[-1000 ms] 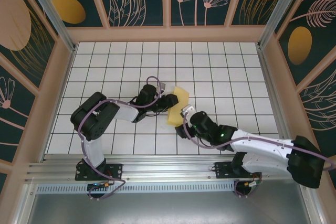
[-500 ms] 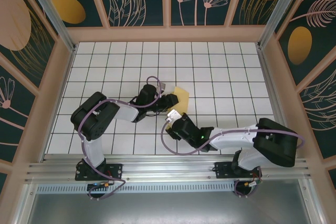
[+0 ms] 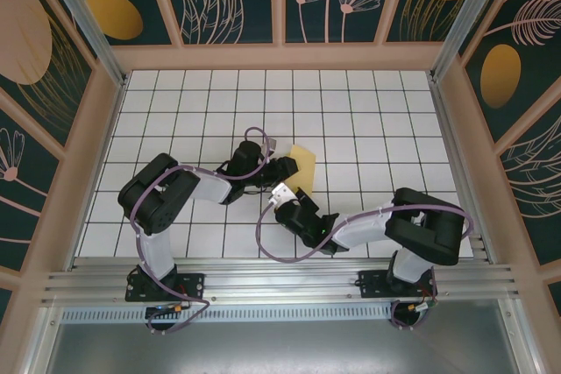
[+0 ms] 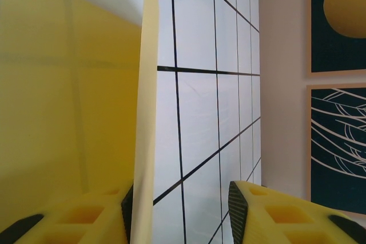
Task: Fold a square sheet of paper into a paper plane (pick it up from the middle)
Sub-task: Fold the triangle a second time at the center of the table.
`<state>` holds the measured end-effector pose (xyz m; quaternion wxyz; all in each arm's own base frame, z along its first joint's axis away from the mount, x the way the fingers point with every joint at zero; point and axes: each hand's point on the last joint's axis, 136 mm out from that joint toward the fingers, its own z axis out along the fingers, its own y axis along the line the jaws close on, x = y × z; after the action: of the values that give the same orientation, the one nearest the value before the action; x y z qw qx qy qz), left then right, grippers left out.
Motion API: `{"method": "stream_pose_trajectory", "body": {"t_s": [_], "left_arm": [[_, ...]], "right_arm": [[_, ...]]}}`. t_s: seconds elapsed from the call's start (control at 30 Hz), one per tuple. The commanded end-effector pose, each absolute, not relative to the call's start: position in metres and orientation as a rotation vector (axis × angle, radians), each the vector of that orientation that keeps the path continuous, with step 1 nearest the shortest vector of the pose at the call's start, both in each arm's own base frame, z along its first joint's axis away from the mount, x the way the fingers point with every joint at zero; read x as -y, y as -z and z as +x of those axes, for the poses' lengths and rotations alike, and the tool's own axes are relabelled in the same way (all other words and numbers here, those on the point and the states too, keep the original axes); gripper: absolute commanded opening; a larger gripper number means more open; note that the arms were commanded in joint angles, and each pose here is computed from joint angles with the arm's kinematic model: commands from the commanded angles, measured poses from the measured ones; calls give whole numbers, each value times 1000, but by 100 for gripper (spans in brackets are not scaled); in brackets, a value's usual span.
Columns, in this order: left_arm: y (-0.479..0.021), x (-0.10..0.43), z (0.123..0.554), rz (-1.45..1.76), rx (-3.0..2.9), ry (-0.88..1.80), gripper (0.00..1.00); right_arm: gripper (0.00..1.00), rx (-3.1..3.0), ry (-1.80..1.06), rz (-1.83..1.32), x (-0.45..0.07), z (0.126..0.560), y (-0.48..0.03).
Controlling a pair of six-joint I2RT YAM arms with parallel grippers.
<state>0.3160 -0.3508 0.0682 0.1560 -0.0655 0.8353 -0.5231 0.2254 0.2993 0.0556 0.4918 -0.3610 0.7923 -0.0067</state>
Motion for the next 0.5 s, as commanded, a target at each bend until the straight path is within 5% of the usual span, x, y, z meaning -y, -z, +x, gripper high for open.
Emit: {"method": "stream_pose_trajectory", "body": {"t_s": [0.0,0.47], "left_arm": [[-68,349,320,-188,-2383,1486,47],[-67,344,322,-216,-2392,1440,48]], "right_arm": [[42,-1864,-10,-814,-303,228,-71],[4,-1940,-29,-780,-288,229,-64]]}}
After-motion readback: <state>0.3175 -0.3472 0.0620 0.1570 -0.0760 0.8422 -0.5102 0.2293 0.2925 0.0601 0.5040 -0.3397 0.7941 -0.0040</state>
